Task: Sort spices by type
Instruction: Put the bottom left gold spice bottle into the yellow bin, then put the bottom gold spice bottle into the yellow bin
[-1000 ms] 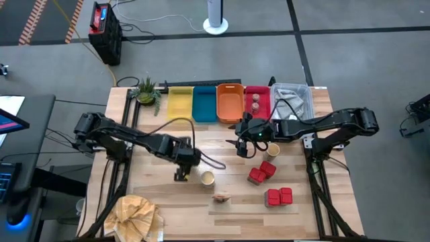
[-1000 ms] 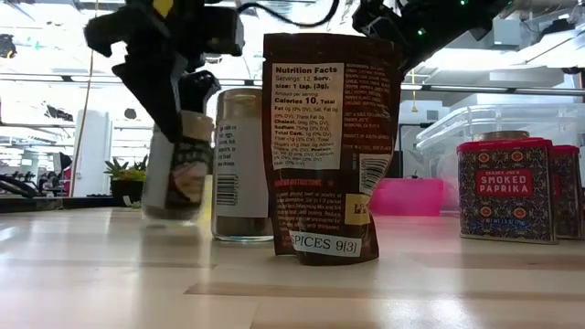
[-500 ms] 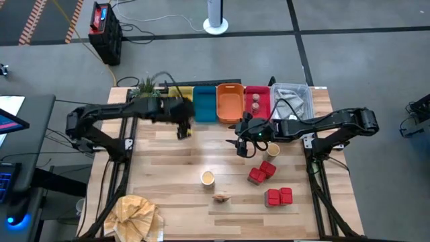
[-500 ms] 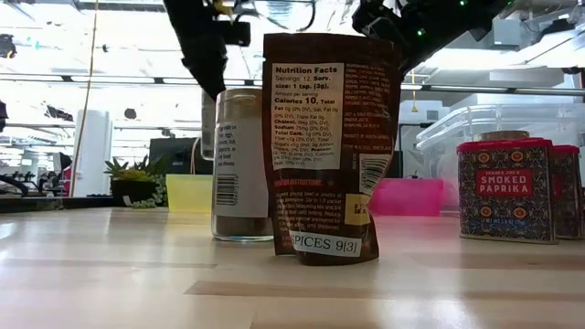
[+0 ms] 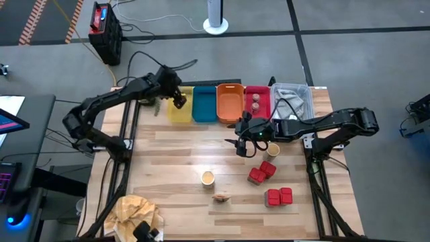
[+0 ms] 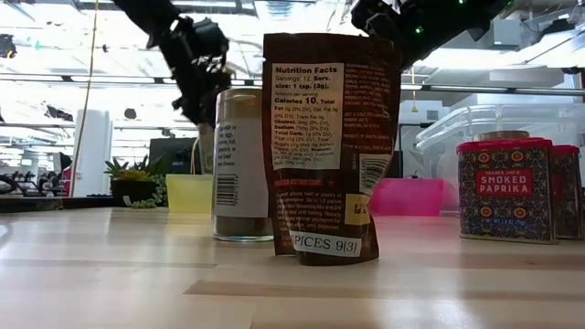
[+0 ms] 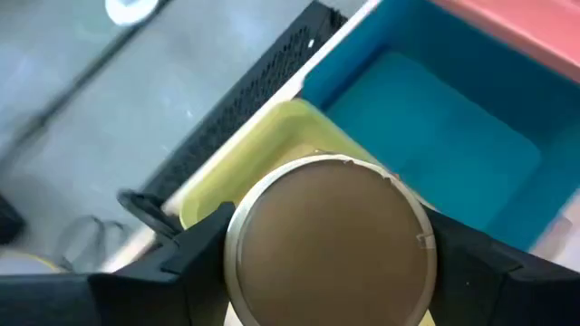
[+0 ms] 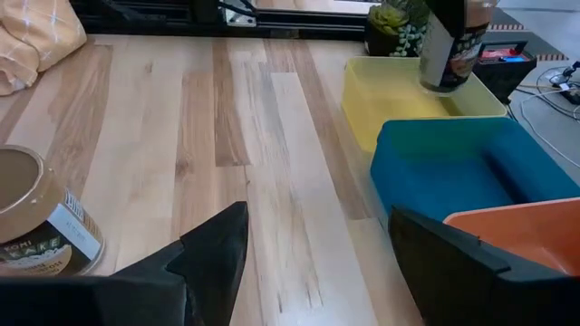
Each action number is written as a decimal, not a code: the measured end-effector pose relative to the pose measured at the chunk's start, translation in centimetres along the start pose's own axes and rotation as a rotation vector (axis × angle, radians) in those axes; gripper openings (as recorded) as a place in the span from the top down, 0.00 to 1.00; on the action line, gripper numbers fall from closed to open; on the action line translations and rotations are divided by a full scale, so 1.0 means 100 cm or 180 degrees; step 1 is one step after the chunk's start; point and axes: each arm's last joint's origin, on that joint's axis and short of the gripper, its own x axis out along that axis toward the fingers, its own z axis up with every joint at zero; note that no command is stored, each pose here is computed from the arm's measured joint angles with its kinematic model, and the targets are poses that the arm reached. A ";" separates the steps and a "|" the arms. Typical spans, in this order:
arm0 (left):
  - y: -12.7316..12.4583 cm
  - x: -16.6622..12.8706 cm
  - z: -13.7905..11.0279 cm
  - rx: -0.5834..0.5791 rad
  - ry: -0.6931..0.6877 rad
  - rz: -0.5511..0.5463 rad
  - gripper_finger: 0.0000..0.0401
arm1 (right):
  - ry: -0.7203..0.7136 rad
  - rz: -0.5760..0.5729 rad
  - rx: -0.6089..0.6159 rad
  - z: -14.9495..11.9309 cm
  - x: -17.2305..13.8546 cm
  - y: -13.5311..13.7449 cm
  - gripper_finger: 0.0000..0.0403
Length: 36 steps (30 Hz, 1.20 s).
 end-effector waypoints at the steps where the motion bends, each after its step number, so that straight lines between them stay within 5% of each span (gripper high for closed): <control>1: 0.004 0.004 -0.003 -0.0086 -0.0014 -0.0018 0.33 | 0.0000 0.0000 -0.0001 0.000 0.000 0.000 0.27; 11: 0.019 0.034 -0.018 -0.0433 0.0077 -0.0161 0.33 | -0.0157 -0.0030 0.0019 0.005 0.001 -0.004 0.27; 21: 0.017 0.072 -0.014 -0.0363 0.0367 -0.0171 0.33 | -0.0174 -0.0043 -0.0020 0.005 0.001 -0.006 0.27; 29: 0.017 0.072 -0.016 -0.0266 0.0491 -0.0167 0.12 | -0.0171 -0.0065 -0.0030 0.005 0.001 -0.008 0.27; 36: 0.020 0.030 0.015 0.0025 0.0041 -0.0145 0.11 | -0.0170 -0.0064 -0.0011 0.005 0.001 -0.008 0.27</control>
